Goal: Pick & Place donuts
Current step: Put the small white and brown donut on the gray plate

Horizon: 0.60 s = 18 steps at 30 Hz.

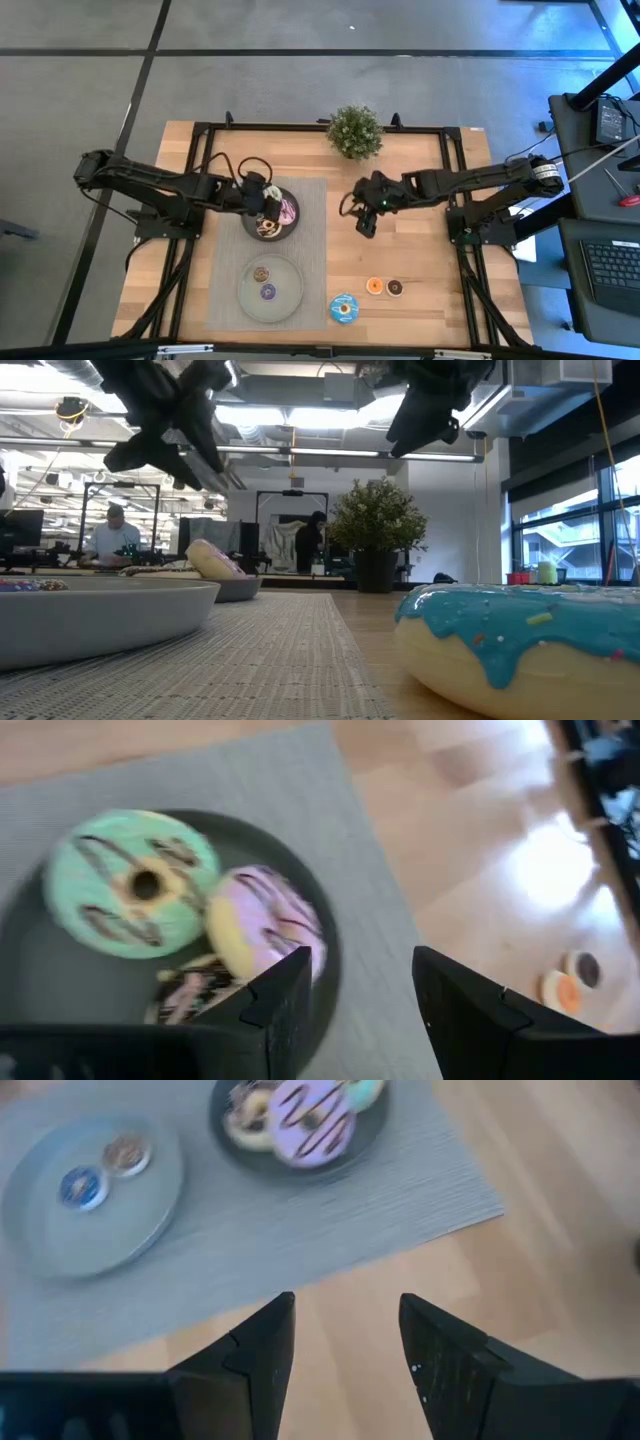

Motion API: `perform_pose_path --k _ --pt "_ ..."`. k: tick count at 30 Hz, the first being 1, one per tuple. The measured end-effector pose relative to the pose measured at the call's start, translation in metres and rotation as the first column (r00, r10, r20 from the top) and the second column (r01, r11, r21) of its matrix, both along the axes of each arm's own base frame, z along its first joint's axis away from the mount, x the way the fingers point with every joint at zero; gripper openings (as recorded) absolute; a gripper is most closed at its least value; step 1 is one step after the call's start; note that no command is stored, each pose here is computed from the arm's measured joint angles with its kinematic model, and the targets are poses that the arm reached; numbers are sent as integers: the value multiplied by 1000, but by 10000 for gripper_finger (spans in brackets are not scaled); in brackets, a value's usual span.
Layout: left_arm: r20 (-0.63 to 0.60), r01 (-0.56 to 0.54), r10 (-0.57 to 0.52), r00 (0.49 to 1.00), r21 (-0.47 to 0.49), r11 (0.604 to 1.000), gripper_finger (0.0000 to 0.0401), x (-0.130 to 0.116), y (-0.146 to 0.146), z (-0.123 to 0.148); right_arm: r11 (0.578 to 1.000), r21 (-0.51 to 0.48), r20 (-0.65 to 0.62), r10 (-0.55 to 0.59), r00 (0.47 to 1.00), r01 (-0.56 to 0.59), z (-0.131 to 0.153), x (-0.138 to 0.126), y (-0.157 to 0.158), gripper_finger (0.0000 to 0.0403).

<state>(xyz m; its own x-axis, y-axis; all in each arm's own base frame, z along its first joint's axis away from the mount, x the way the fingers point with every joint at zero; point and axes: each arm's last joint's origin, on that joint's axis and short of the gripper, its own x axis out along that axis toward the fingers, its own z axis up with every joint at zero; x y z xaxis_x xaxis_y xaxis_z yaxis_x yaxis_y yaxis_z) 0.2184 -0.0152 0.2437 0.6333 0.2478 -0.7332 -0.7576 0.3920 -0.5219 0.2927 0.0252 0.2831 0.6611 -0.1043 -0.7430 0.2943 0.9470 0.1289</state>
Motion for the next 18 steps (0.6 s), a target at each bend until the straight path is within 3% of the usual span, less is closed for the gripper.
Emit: perform_pose_path --k 3,6,12,18 --pt "50 41 -43 998 37 998 168 5 -11 2 1000 24 -25 14 1000 -13 -3 -2 13 182" --pt "168 96 -118 979 135 986 167 13 -22 12 993 98 -84 -54 995 62 -9 -7 23 182" --pt "350 185 -290 891 303 935 166 24 -36 35 970 143 -199 -168 965 199 -28 -9 44 182" --pt "364 310 -392 845 263 914 166 23 -46 35 897 213 -412 -277 868 387 -56 -16 73 182"
